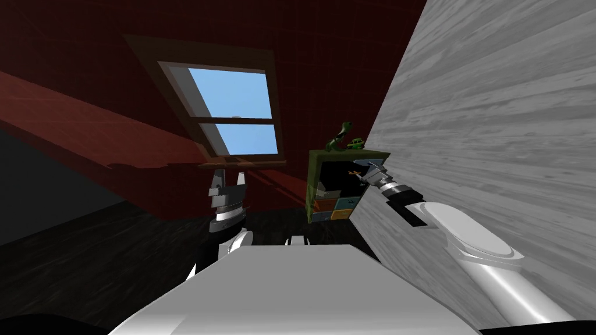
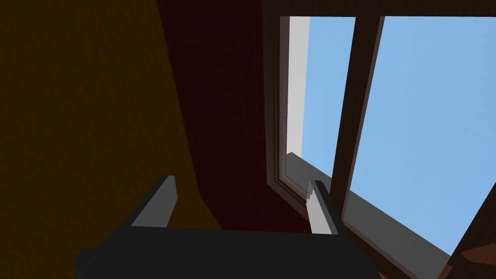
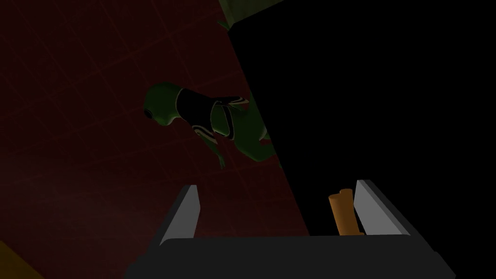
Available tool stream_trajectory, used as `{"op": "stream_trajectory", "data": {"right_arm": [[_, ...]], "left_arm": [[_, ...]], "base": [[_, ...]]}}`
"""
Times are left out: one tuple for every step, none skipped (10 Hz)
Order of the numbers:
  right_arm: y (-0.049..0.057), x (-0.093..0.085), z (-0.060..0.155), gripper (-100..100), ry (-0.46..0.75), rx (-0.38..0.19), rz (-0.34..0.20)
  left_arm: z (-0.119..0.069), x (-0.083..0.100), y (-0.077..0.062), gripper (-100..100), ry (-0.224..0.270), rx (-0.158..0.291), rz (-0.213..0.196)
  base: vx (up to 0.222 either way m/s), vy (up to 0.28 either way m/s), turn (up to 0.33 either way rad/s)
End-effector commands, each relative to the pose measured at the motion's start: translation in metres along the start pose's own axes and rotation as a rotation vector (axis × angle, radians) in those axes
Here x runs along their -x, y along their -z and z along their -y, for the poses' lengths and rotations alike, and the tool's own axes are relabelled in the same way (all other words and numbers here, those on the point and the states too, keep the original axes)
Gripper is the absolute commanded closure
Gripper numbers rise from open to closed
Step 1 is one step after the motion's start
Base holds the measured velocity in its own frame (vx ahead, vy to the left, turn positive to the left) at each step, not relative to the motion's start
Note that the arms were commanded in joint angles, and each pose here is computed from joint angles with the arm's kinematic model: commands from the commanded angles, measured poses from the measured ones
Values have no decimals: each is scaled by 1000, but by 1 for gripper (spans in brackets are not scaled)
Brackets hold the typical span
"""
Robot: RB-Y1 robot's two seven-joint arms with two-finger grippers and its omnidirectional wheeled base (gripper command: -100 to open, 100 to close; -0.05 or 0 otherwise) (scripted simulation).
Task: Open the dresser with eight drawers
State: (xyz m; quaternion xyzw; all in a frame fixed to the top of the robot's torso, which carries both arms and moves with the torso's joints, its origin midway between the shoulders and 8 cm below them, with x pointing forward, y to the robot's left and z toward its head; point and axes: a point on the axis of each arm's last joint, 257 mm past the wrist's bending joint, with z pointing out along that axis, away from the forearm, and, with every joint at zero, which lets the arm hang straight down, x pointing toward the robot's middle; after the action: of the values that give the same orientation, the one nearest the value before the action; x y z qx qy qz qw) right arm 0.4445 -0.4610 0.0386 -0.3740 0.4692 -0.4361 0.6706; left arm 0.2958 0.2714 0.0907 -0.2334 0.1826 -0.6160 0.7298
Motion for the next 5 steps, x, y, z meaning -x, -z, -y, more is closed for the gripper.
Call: {"op": "stream_trajectory", "data": {"right_arm": [[-1, -1, 3, -100, -3, 6, 2], [-1, -2, 3, 0, -5, 8, 1], [0, -2, 2, 0, -5, 9, 0], [0, -2, 2, 0, -6, 10, -1], [0, -3, 1, 0, -6, 11, -2]], "left_arm": [[0, 0, 0, 0, 0, 0, 0], [0, 0, 0, 0, 0, 0, 0], [0, 0, 0, 0, 0, 0, 0], [0, 0, 0, 0, 0, 0, 0], [0, 0, 0, 0, 0, 0, 0]], "base": [[3, 16, -11], [0, 0, 0], [0, 0, 0], [0, 0, 0], [0, 0, 0]]}}
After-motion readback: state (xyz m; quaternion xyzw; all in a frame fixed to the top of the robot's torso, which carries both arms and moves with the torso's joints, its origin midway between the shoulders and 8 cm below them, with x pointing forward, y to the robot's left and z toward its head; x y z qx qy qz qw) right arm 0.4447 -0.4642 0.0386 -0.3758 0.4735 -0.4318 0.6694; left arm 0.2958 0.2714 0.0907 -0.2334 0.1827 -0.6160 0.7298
